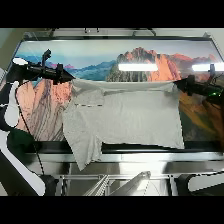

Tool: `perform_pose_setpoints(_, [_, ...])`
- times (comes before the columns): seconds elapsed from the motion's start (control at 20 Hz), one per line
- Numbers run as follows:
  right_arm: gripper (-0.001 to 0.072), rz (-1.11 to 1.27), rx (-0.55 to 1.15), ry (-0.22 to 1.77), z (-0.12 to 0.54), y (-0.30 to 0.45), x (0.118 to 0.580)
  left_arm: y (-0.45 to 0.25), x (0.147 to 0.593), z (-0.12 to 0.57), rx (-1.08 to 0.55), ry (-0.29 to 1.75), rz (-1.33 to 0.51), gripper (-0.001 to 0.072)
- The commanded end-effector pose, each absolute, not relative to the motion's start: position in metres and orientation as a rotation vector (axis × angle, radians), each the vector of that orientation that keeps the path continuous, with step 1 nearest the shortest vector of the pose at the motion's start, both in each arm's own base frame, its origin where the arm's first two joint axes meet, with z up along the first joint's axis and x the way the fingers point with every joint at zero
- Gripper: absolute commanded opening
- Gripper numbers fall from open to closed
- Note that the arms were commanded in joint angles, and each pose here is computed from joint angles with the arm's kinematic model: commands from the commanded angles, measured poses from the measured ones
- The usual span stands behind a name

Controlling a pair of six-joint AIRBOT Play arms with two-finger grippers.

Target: Fold the shirts.

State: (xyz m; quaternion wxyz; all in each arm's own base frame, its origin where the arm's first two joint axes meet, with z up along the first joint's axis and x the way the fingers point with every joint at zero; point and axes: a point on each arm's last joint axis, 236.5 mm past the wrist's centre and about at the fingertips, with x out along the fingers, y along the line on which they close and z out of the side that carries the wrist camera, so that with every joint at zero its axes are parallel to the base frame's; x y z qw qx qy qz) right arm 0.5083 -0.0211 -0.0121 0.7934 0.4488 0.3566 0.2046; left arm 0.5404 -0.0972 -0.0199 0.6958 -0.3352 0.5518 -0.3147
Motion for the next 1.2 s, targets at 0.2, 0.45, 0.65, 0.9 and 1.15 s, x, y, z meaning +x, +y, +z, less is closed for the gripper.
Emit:
perform_pose_setpoints(0.2, [0.0018, 0.575, 0.962, 0.957, -0.022, -0.04, 0.457, -0.1, 0.514, -0.016, -0.761, 1.363, -0.777, 0.0016])
perform_pose_setpoints(0.45, [0.0018, 0.531, 0.881, 1.125, -0.059, -0.047, 0.427, -0.097, 0.481, -0.038, -0.681, 1.569, -0.7, 0.0016])
perform_pose_setpoints(0.65, [0.0018, 0.53, 0.883, 1.168, -0.074, -0.046, 0.421, -0.094, 0.457, -0.063, -0.549, 1.73, -0.583, 0.0017])
perform_pose_setpoints(0.9, [0.0019, 0.529, 0.885, 1.17, -0.076, -0.046, 0.421, -0.102, 0.419, -0.086, -0.593, 1.899, -0.546, 0.0017])
perform_pose_setpoints(1.15, [0.0213, 0.533, 0.897, 1.244, -0.079, -0.043, 0.406, -0.103, 0.426, -0.092, -0.598, 1.867, -0.534, 0.0019])
